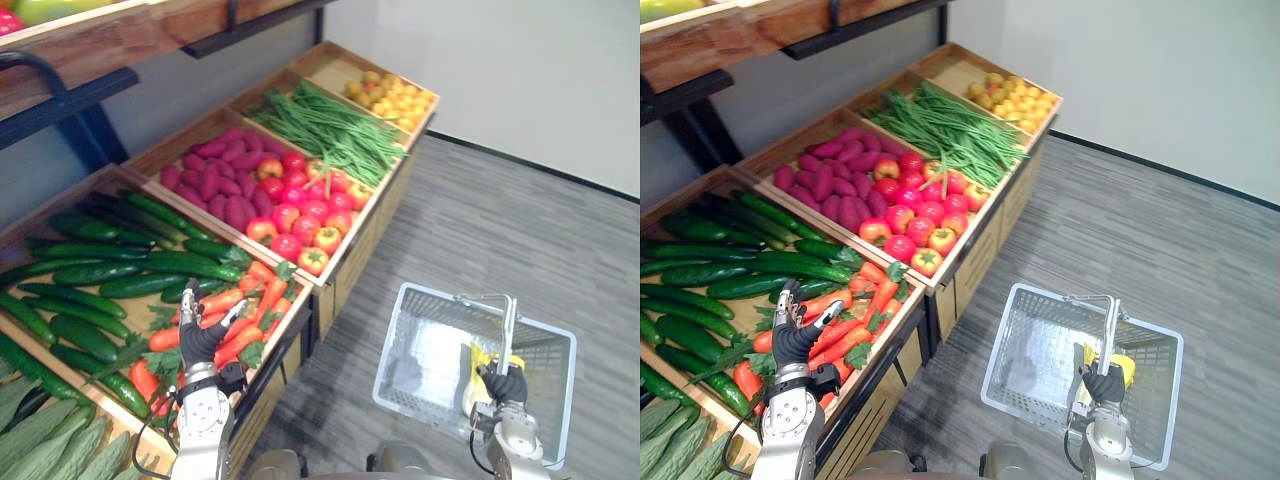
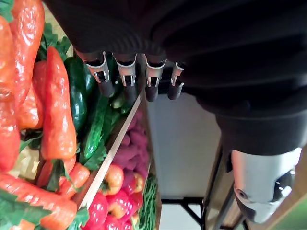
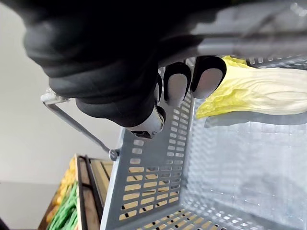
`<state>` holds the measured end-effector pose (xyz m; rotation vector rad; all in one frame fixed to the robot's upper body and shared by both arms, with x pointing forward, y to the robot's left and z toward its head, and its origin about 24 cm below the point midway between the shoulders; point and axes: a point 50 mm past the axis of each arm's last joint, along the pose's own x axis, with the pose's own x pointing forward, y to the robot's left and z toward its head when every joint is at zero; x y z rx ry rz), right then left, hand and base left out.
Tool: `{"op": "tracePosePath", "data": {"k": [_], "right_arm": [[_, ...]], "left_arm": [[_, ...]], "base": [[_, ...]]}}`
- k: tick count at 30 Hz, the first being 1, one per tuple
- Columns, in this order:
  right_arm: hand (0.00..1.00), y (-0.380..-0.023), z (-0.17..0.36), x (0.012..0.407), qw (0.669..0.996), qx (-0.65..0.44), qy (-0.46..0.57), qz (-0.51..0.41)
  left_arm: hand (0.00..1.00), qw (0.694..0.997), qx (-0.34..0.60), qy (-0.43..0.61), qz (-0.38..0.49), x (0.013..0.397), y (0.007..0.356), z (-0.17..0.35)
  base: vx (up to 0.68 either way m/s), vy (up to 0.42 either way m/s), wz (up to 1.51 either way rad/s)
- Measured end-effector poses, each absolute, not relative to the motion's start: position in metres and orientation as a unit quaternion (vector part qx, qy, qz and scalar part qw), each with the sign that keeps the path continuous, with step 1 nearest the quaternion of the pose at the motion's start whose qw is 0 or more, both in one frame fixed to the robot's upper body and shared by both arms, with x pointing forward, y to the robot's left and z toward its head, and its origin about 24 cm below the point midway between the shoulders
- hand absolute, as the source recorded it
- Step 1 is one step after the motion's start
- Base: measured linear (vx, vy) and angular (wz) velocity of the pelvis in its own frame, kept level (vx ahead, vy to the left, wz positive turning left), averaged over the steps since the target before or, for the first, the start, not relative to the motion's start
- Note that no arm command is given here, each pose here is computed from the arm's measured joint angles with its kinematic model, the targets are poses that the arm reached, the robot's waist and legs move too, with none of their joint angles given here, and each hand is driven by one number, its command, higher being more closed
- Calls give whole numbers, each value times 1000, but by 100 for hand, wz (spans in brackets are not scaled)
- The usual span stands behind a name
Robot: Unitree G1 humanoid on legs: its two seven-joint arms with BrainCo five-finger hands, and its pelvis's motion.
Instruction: Pick vegetable in the basket
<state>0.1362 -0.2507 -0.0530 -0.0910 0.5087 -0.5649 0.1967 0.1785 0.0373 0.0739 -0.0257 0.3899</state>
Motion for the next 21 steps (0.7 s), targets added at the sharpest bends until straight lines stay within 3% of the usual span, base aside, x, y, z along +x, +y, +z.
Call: {"op": "tracePosePath", "data": {"k": [7,14,21], "right_arm": [[100,-255,-62,129,920,-28,267,-287],[100,-264,-79,110,897,1,307,-319],[100,-260,-88,108,896,11,327,-300]], "left_arm": [[0,983,19,-19,181,201,167,40],[0,985,40,-44,164,211,168,50],[0,974,173,-62,135,232,186,55]], "base": [[123,-188,96],[-31,-19,65],[-88,72,6]]}}
